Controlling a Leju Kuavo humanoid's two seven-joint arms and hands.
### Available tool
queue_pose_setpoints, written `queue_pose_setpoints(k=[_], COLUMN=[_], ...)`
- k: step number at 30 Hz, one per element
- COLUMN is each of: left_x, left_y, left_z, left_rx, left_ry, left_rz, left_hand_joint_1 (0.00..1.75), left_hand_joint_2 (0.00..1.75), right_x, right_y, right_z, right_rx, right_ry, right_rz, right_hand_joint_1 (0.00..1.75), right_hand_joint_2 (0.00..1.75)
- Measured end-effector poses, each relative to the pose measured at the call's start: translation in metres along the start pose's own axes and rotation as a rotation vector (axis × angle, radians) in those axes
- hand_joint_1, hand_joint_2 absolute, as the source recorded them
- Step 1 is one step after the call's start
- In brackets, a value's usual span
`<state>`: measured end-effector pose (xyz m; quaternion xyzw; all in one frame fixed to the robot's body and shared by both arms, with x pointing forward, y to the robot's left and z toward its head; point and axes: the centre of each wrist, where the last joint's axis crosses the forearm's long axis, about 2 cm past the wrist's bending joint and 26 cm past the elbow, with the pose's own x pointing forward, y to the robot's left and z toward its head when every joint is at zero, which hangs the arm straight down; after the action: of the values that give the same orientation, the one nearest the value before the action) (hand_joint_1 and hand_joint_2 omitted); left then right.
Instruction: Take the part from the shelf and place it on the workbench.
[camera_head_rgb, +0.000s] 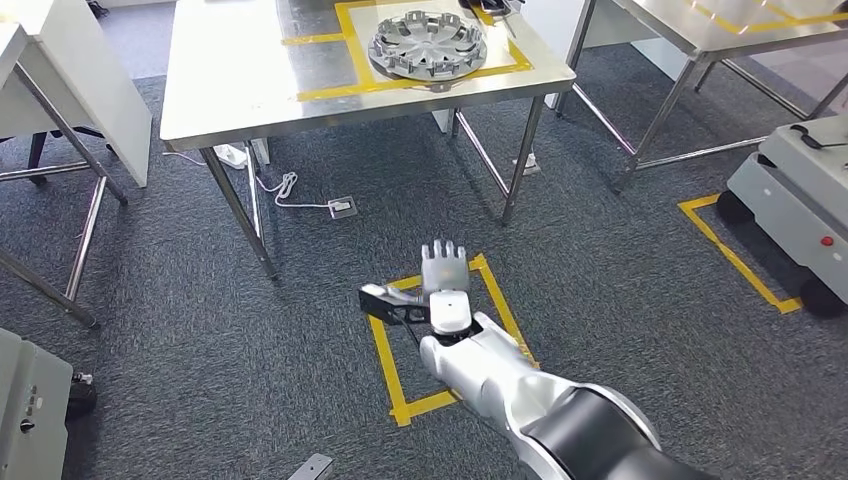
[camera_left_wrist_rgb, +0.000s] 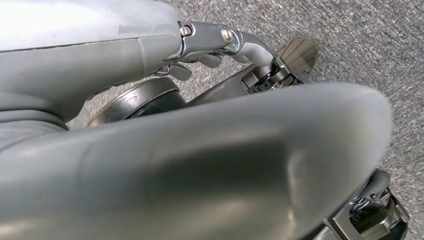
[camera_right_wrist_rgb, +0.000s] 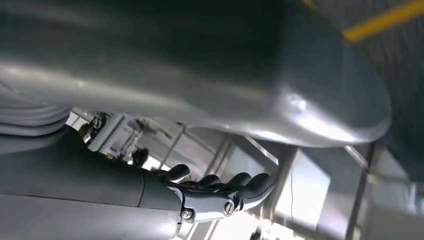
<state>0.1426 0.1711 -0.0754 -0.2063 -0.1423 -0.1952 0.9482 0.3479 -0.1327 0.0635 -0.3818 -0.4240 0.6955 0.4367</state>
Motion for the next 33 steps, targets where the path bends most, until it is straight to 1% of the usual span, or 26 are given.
queue_pose_setpoints(k=[4,10,13,19,24,27,33], left_x=[-0.002,-0.009,-0.012,-0.012,-0.009,-0.009,-0.005], left_y=[0.002,0.003,0.003,0.007,0.009,0.009,0.011], left_z=[0.001,0.001,0.001,0.002,0.002,0.002,0.003], left_rx=[0.002,0.005,0.006,0.016,0.019,0.020,0.024], left_ry=[-0.008,0.002,0.013,0.016,0.004,0.006,-0.003], left_rz=[0.031,0.047,0.042,0.027,0.024,0.025,0.033], left_hand_joint_1=[0.00,0.00,0.00,0.00,0.00,0.00,0.00], left_hand_joint_2=[0.00,0.00,0.00,0.00,0.00,0.00,0.00], right_x=[0.015,0.018,0.015,0.020,0.024,0.024,0.020], right_y=[0.055,0.147,0.176,0.206,0.219,0.223,0.225], right_z=[0.027,0.089,0.114,0.146,0.163,0.168,0.170], right_rx=[0.130,0.362,0.442,0.532,0.564,0.574,0.581], right_ry=[0.038,0.209,0.283,0.375,0.396,0.408,0.432], right_rz=[-0.075,-0.231,-0.294,-0.408,-0.452,-0.469,-0.487], right_hand_joint_1=[0.00,0.00,0.00,0.00,0.00,0.00,0.00], right_hand_joint_2=[0.00,0.00,0.00,0.00,0.00,0.00,0.00])
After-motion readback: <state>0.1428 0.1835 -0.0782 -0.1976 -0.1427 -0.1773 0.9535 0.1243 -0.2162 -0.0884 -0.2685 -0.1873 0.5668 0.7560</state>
